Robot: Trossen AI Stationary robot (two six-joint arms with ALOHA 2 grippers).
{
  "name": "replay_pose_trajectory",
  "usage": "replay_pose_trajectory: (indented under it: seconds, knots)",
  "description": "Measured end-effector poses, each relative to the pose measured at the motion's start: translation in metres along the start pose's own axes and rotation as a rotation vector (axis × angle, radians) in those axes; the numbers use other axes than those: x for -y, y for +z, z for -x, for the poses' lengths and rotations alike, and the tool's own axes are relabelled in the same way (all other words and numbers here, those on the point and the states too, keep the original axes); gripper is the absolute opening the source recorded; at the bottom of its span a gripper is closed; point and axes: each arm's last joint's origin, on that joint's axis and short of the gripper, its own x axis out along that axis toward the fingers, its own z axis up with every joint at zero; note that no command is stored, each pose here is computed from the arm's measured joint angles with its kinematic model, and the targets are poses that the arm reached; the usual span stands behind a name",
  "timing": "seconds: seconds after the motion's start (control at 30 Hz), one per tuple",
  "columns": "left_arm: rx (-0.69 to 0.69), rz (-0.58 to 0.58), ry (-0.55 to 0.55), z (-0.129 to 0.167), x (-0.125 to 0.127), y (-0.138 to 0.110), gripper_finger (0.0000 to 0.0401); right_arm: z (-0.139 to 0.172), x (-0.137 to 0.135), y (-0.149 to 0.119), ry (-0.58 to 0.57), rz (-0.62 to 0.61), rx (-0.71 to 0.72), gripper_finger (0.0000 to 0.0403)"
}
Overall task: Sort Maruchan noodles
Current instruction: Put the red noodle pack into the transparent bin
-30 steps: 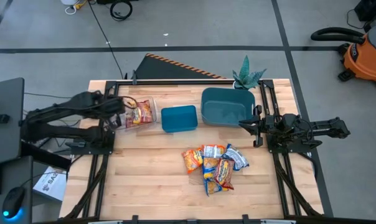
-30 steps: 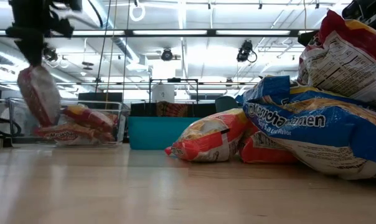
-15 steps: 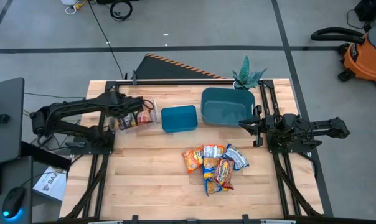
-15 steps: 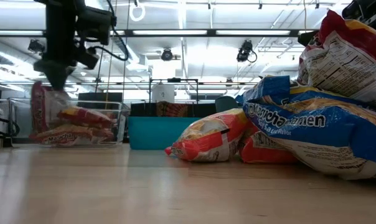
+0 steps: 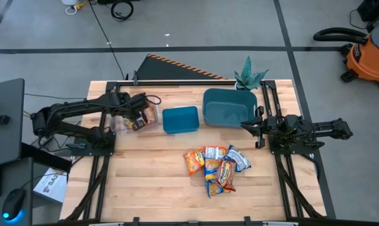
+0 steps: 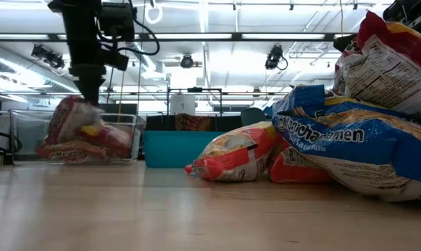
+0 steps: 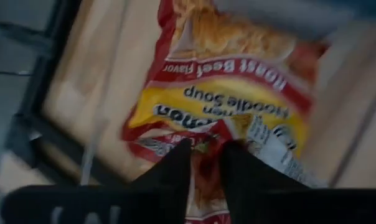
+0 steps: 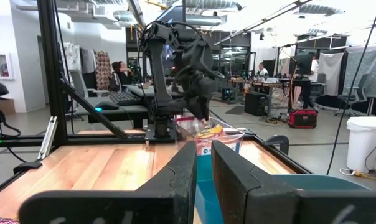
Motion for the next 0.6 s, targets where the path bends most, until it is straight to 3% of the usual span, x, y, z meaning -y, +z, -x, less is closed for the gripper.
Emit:
replay_pose_trajectory:
  seconds: [0.2, 0.4, 0.6]
  knots:
    - [0.091, 0.034, -0.124, 0.001, 0.004, 0.010, 0.0146, 0.000, 0.000, 0.000, 0.000, 0.000, 0.000, 0.0055]
    - [0.141, -0.025, -0.079, 0.010, 0.002, 0.017, 0.0153, 0.000, 0.000, 0.000, 0.000, 0.000, 0.000, 0.0055]
    - [0.094, -0.057, -0.047, 0.012, 0.003, 0.012, 0.0153, 0.000, 0.000, 0.000, 0.000, 0.000, 0.000, 0.0055]
